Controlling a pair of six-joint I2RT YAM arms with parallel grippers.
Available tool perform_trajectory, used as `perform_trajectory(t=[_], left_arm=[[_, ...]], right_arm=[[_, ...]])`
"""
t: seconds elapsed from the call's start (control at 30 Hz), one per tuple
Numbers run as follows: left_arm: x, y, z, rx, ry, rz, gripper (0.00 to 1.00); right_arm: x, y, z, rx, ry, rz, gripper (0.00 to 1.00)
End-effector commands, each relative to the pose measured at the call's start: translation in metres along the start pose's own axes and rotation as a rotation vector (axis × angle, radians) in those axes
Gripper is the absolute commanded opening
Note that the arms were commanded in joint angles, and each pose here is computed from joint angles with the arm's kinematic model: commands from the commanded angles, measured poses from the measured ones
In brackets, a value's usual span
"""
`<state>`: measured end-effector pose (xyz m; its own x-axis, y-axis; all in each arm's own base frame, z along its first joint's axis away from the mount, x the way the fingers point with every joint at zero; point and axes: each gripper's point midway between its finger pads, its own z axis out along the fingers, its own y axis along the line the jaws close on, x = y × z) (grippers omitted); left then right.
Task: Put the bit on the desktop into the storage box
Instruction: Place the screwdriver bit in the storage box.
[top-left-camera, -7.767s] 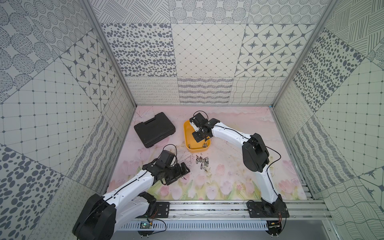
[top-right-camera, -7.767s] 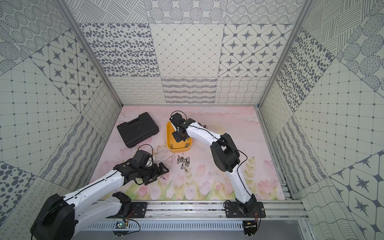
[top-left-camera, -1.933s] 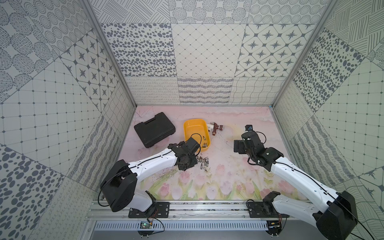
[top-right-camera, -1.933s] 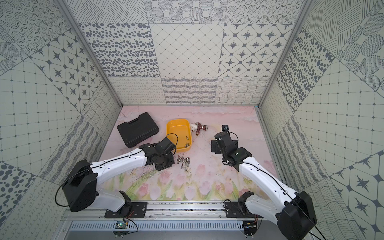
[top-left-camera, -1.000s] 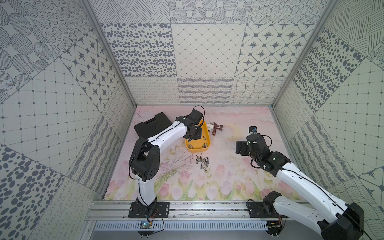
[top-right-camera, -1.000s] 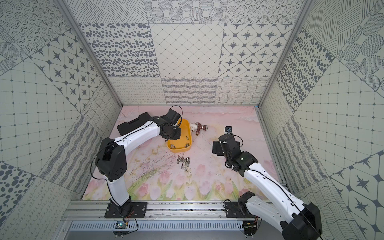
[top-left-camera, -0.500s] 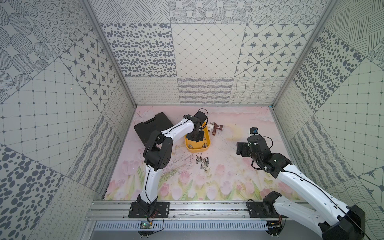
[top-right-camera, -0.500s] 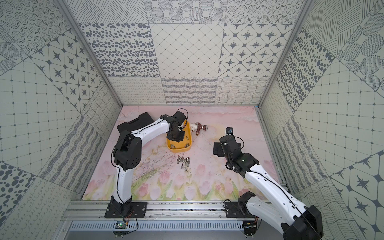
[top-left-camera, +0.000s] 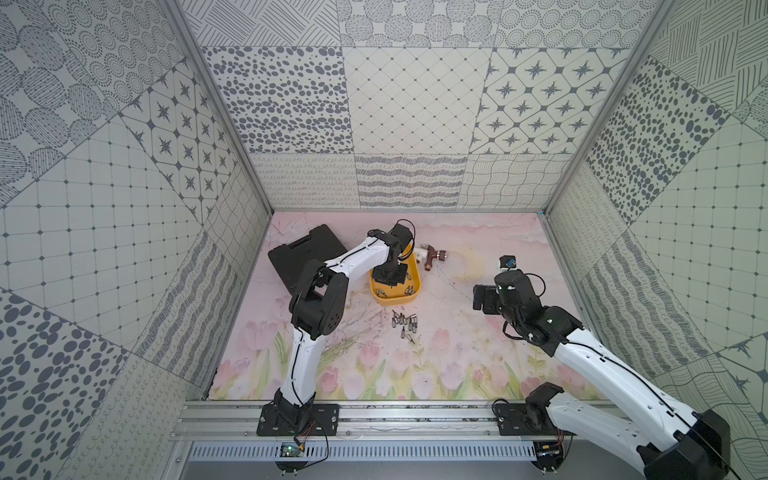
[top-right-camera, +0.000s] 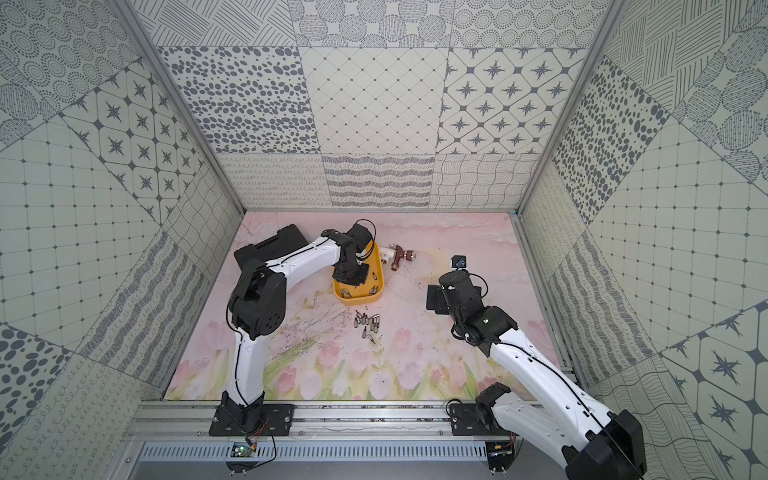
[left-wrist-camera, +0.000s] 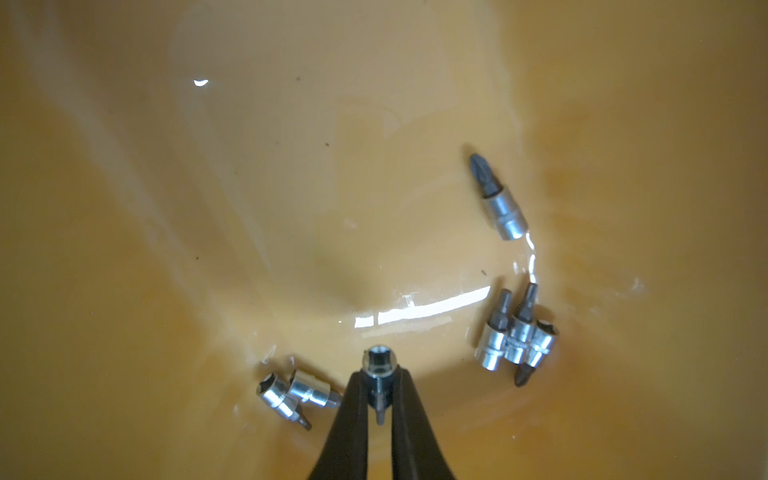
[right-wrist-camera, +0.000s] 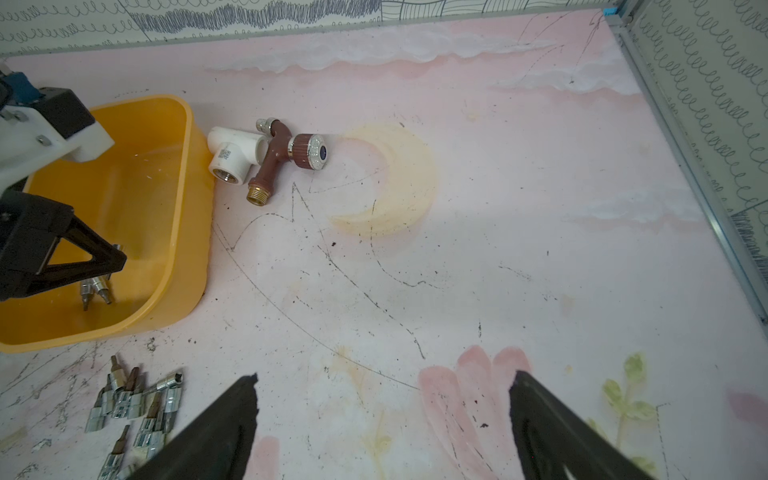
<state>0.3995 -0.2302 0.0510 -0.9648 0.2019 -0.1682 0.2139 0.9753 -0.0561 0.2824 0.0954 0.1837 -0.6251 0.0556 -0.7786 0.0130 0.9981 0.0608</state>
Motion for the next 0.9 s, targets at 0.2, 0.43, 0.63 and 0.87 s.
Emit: perform_trajectory(t=[0.2,0.43,0.63,0.87], left_arm=[[0.001,0.004,-0.02,0.014,-0.007,0.009,0.4],[0.005,-0.003,-0.045,0.067,-0.047,0.035,0.76],[0.021,-0.008,-0.079,0.125,-0.103,0.066,0.84],[0.061,-0.013,-0.113,0.088,-0.145,0.138,0.83]], right_arm=[[-0.001,-0.001,-0.001,-0.004,-0.013,0.024,0.97],[-0.001,-0.002,-0.001,-0.003,-0.014,0.028,0.97],[0.001,-0.002,-0.002,-0.006,-0.013,0.028,0.97],[0.001,-0.002,-0.001,-0.006,-0.01,0.027,0.97]])
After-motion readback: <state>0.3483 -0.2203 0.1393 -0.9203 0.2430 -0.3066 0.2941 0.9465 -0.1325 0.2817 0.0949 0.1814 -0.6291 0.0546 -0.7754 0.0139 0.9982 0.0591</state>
